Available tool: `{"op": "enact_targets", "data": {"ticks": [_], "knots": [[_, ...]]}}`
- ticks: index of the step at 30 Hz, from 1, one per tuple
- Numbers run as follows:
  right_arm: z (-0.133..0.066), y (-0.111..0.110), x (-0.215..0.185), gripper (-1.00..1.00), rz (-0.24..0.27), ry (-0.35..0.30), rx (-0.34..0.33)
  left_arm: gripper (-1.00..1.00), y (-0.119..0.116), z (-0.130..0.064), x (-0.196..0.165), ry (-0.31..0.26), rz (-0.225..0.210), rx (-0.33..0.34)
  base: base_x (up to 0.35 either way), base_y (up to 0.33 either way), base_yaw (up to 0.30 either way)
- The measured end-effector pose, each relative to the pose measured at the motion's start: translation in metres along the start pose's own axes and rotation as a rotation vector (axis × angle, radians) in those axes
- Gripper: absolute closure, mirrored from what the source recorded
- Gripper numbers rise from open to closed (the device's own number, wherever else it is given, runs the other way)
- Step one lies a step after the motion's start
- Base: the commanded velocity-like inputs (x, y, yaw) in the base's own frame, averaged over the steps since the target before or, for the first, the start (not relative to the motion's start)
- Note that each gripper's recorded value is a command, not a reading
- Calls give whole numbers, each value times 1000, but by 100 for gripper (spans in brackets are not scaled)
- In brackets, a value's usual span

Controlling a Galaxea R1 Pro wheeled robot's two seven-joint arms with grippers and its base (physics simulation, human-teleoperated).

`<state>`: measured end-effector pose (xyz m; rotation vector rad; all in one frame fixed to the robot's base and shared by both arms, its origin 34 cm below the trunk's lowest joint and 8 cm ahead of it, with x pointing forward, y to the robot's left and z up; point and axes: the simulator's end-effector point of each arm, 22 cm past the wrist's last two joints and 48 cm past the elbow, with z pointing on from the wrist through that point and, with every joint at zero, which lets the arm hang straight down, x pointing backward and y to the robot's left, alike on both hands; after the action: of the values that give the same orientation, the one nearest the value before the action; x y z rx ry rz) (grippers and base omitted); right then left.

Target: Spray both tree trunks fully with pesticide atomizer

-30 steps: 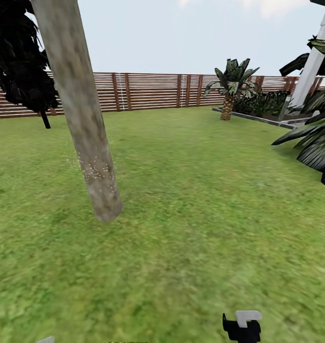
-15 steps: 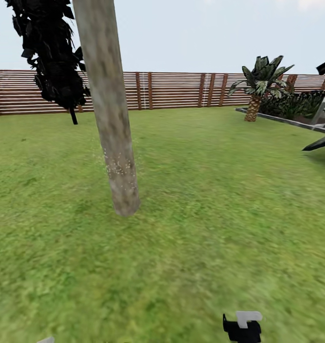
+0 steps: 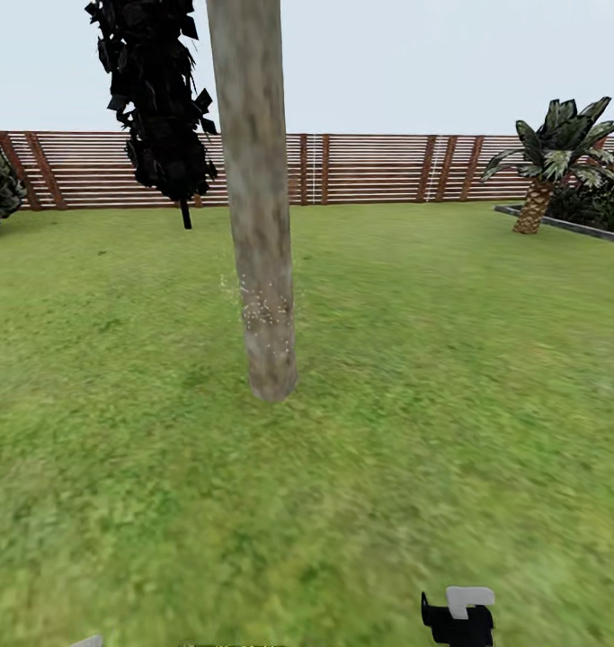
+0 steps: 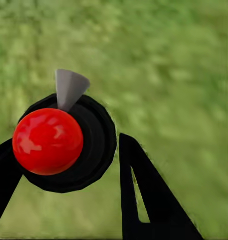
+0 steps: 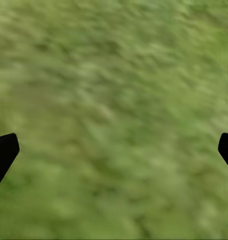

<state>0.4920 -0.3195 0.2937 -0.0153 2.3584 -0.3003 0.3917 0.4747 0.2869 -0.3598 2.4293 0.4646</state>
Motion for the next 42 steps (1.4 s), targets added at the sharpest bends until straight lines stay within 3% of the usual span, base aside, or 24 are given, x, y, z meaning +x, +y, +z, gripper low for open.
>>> {"op": "enact_targets", "data": {"ticks": [19, 42], "knots": [[0, 1, 4, -100, -3, 9, -2, 100, 0, 0, 3, 7, 0, -3, -153, 179, 281], [1, 1, 8, -100, -5, 15, -3, 100, 1, 1, 6, 14, 4, -4, -5, 5, 281]]}}
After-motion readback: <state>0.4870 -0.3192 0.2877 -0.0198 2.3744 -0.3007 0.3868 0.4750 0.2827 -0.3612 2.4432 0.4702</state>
